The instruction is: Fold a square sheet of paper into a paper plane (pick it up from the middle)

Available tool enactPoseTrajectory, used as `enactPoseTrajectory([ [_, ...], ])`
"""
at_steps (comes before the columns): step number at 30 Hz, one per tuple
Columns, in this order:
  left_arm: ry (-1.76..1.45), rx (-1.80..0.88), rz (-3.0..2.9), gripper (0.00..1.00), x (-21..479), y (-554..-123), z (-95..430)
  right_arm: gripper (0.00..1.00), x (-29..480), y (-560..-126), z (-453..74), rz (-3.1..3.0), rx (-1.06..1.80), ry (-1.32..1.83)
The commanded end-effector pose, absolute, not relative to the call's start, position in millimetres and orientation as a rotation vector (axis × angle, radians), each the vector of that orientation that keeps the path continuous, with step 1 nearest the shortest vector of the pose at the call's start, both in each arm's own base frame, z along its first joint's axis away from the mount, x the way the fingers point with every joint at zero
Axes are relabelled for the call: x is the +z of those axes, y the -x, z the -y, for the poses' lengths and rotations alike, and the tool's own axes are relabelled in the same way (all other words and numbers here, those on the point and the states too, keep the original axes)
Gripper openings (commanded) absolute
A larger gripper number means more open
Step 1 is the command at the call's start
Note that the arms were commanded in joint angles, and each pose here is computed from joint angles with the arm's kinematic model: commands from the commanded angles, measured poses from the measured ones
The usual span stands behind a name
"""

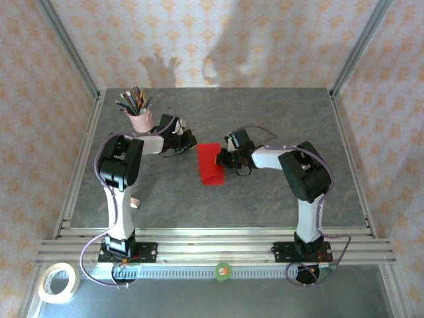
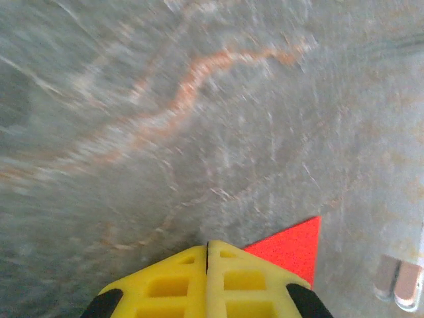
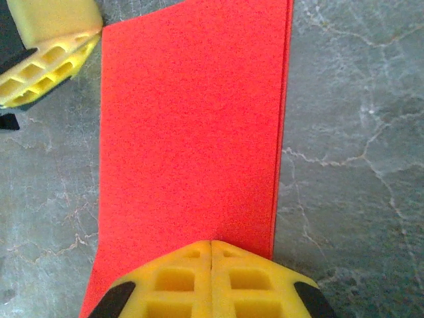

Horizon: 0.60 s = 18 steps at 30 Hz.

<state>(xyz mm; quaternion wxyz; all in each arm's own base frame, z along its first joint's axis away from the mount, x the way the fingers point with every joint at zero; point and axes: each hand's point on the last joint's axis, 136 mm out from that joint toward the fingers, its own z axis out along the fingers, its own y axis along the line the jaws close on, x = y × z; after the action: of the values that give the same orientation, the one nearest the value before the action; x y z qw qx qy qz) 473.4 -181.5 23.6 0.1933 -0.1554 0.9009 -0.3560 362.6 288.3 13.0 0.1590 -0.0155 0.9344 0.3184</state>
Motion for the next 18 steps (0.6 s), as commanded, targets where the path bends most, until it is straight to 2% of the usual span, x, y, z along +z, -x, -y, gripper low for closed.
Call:
enactPoseTrajectory([
  [1, 0.383, -0.933, -2.517, 0.00, 44, -474, 176, 0.00, -90, -293, -196, -3.065, 0.364, -0.189],
  [7, 0.329, -1.066, -2.448, 0.00, 90, -440, 206, 0.01, -89, -295, -200, -3.056, 0.399, -0.217],
  [14, 0.320, -1.151, -2.624, 0.00, 55, -366, 238, 0.00, -90, -292, -198, -3.070, 0.388, -0.208],
  [18, 0.343, -1.144, -2.657, 0.00, 45, -351, 235, 0.00, -92, -289, -197, -3.082, 0.374, -0.194],
])
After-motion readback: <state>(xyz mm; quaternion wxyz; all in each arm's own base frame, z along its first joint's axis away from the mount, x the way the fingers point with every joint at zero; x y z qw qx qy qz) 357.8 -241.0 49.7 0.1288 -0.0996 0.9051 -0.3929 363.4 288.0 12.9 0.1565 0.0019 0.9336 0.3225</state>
